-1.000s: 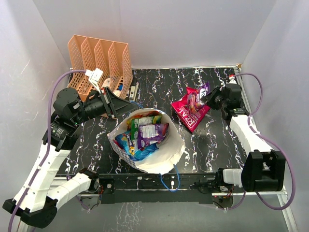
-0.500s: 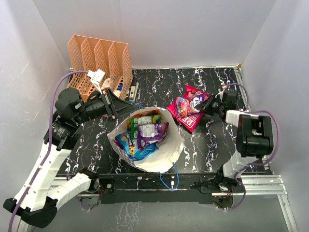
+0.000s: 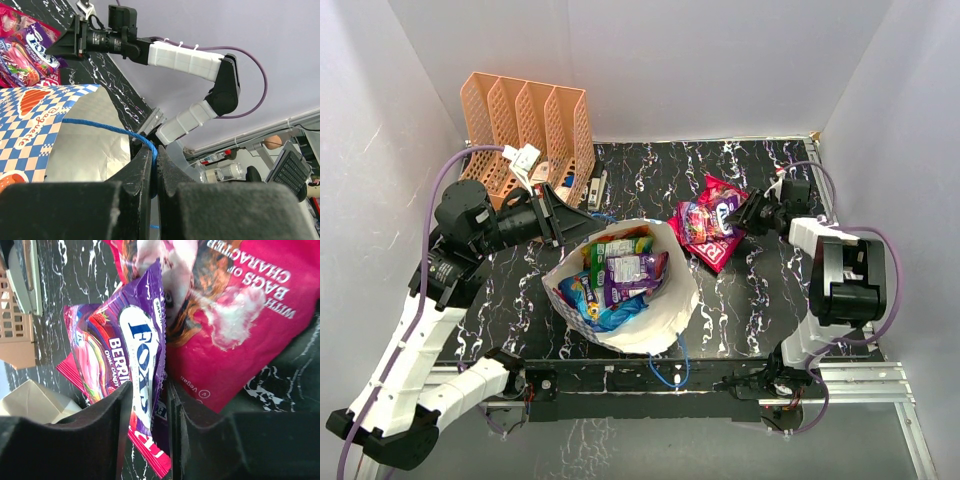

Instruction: Take the snacks out of the paper bag

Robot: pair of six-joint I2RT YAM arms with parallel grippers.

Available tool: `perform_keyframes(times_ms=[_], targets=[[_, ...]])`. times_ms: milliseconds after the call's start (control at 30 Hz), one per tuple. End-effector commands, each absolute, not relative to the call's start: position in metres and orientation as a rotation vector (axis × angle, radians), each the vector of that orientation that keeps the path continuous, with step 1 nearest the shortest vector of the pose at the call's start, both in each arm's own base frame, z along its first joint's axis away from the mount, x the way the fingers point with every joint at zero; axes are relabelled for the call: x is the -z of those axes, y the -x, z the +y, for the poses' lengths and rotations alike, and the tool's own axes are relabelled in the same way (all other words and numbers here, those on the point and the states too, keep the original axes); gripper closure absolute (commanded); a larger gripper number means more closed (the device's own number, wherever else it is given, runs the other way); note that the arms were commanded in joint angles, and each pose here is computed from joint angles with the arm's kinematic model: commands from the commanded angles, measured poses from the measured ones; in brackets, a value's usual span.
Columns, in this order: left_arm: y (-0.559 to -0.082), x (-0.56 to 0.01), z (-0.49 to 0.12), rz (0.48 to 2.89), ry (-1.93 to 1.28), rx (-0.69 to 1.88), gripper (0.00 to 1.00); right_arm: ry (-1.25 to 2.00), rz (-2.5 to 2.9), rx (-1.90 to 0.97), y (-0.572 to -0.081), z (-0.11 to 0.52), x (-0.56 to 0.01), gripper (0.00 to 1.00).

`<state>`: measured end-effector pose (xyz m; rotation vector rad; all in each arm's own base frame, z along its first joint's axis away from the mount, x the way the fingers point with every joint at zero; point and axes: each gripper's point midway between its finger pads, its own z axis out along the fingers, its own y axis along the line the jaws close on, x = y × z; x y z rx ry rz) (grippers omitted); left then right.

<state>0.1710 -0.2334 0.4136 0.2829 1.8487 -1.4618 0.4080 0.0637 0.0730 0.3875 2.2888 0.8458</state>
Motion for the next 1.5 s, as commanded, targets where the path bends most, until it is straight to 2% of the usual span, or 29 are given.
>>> perform_keyframes(times_ms=[0, 67, 200, 300, 500, 600, 800, 1033, 1200, 1300, 1467], targets=[[-0.160, -0.439, -0.231, 1.770, -0.354, 1.470, 1.00, -0.339, 2.219, -0.676, -0.427, 0.042, -0.110, 0.61], [-0.160, -0.440, -0.232, 1.767, -0.355, 1.470, 1.00, -0.331, 2.246, -0.638, -0.428, 0.037, -0.113, 0.57], [-0.160, -0.439, -0.232, 1.766, -0.362, 1.470, 1.00, -0.285, 2.238, -0.591, -0.424, 0.033, -0.133, 0.43], [-0.162, -0.436, -0.233, 1.771, -0.363, 1.472, 1.00, -0.243, 2.184, -0.615, -0.414, 0.041, -0.164, 0.38], [-0.163, -0.435, -0.236, 1.752, -0.373, 1.492, 1.00, 0.012, 2.029, -0.727, -0.376, 0.112, -0.237, 0.24], [-0.162, -0.435, -0.233, 1.766, -0.386, 1.455, 1.00, 0.129, 2.002, -0.784, -0.354, 0.145, -0.264, 0.20], [-0.165, -0.437, -0.226, 1.778, -0.406, 1.363, 1.00, 0.352, 1.874, -0.840, -0.310, 0.180, -0.333, 0.19], [-0.166, -0.435, -0.229, 1.756, -0.402, 1.393, 1.00, 0.796, 1.665, -1.018, -0.209, 0.262, -0.385, 0.19], [-0.165, -0.438, -0.230, 1.749, -0.409, 1.399, 1.00, 1.013, 1.572, -1.102, -0.149, 0.299, -0.372, 0.19], [-0.166, -0.437, -0.230, 1.746, -0.403, 1.395, 1.00, 1.091, 1.544, -1.058, -0.131, 0.321, -0.350, 0.21], [-0.168, -0.438, -0.230, 1.750, -0.375, 1.407, 1.00, 0.978, 1.608, -0.794, -0.159, 0.340, -0.311, 0.21]])
